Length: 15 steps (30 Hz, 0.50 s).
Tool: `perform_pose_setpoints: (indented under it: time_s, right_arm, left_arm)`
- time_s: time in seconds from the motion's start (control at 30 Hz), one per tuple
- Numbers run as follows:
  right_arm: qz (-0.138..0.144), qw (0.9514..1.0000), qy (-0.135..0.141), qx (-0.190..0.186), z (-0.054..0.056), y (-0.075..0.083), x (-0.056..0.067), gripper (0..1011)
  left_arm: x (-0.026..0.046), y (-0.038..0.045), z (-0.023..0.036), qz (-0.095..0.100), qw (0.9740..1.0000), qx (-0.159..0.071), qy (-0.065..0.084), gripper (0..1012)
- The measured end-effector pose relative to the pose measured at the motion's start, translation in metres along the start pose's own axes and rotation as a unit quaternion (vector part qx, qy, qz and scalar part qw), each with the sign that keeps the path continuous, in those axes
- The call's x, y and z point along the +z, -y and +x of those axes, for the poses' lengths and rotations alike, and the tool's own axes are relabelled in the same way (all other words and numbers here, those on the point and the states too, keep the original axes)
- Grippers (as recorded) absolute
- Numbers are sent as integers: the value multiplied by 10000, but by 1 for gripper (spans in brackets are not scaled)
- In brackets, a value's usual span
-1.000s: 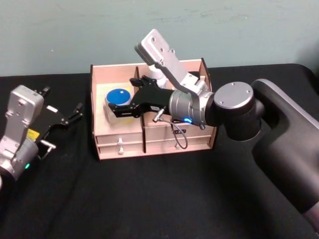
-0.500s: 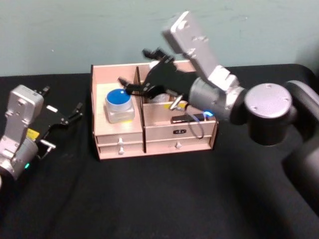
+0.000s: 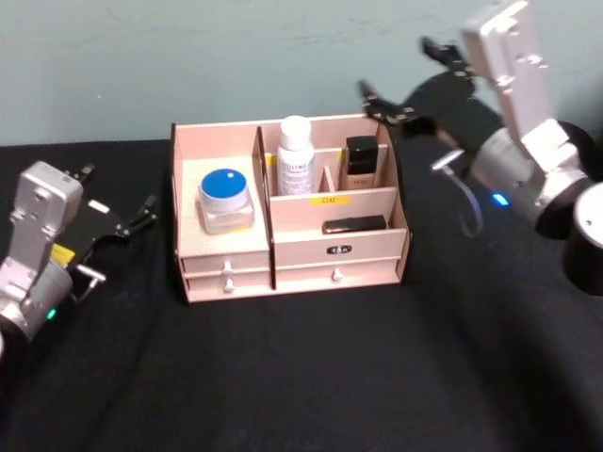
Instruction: Pick up the facial cleanser and watermelon frost from the table and place them into the tiered storage box.
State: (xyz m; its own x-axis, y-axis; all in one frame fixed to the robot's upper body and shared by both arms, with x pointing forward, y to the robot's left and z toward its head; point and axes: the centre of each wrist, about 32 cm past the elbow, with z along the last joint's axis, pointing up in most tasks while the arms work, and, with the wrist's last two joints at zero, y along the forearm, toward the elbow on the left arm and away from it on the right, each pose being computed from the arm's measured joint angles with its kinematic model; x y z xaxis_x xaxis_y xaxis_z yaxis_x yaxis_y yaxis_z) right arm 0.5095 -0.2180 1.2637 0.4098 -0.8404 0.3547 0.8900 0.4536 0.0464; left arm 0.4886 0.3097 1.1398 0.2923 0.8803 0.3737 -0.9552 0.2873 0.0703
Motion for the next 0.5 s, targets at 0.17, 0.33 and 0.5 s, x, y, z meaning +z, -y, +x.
perform_pose_setpoints:
  time_s: [0.17,0.33,0.5]
  right_arm:
    - [-205,9987,-52,-470,123,37,-162,1002]
    - [-486,9957,-108,-780,207,33,-386,1002]
    - [-621,9944,-139,-841,236,4,-514,1002]
  left_arm:
    - [0,0,0,0,10000,0,0,1010]
    - [0,0,0,0,10000,0,0,1010]
    - [0,0,0,0,10000,0,0,1010]
